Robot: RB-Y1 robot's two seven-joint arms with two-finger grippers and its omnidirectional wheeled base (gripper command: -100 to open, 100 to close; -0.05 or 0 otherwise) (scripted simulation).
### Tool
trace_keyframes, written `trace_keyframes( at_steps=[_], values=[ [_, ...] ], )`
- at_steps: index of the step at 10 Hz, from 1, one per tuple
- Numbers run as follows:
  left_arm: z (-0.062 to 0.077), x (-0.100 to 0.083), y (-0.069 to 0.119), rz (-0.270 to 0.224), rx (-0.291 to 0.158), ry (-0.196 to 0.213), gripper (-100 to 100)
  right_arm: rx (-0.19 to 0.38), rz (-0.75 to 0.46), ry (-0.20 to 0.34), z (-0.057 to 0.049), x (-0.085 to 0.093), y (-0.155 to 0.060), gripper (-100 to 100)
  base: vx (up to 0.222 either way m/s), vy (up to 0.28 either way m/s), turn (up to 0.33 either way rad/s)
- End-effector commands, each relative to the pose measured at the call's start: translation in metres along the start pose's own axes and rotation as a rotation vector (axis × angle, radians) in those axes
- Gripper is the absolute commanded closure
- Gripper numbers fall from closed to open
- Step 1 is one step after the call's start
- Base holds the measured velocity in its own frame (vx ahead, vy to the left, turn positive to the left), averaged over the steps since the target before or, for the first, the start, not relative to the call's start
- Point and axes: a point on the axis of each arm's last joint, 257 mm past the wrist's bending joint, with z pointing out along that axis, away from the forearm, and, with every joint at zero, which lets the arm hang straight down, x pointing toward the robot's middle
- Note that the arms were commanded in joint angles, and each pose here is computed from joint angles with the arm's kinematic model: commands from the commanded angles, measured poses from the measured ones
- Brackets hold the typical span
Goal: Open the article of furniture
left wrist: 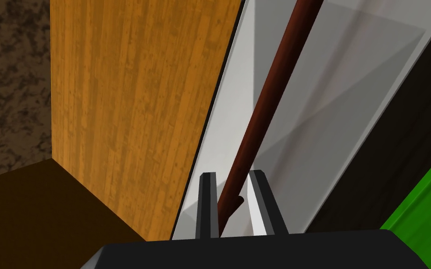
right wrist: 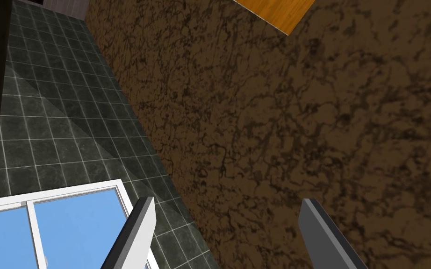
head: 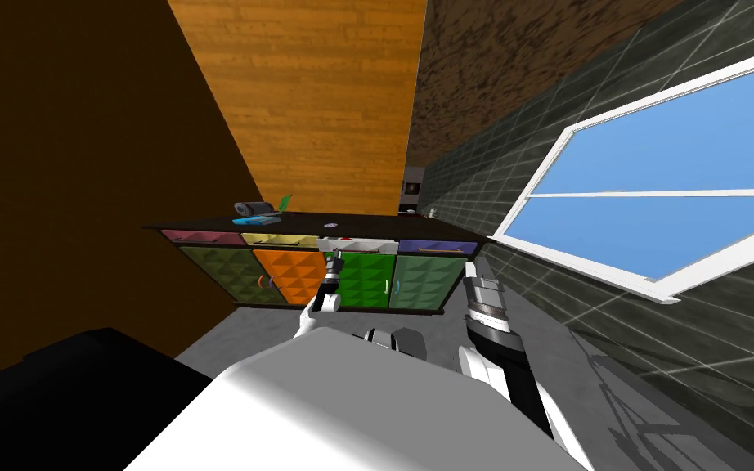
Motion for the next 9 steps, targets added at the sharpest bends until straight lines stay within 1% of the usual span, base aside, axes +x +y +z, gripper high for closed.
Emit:
trace_keyframes(
  at_steps=[1,2,3,4,6,7,8,9],
  values=[
    [0.016,0.016,0.019,-0.029,-0.013,0.029,100,0.000,0.000,0.000,0.000,0.000,0.000,0,-0.078,-0.030,0.152],
    [0.012,0.012,0.027,-0.027,-0.031,0.021,100,0.000,0.000,0.000,0.000,0.000,0.000,0,-0.028,-0.003,0.005],
    [0.027,0.027,0.028,-0.045,-0.015,0.054,100,0.000,0.000,0.000,0.000,0.000,0.000,0,-0.081,0.009,0.147],
    [0.034,0.032,0.031,-0.051,-0.013,0.060,100,0.000,0.000,0.000,0.000,0.000,0.000,0,-0.081,-0.010,0.115],
    [0.030,0.027,0.044,-0.048,-0.041,0.050,100,0.000,0.000,0.000,0.000,0.000,0.000,0,-0.031,-0.017,0.026],
    [0.046,0.044,0.042,-0.065,-0.021,0.085,100,0.000,0.000,0.000,0.000,0.000,0.000,0,-0.061,0.030,0.156],
    [0.053,0.048,0.042,-0.070,-0.015,0.092,100,0.000,0.000,0.000,0.000,0.000,0.000,0,-0.081,-0.007,0.133],
    [0.053,0.047,0.049,-0.070,-0.029,0.088,100,0.000,0.000,0.000,0.000,0.000,0.000,0,-0.043,-0.027,0.039]
  ],
)
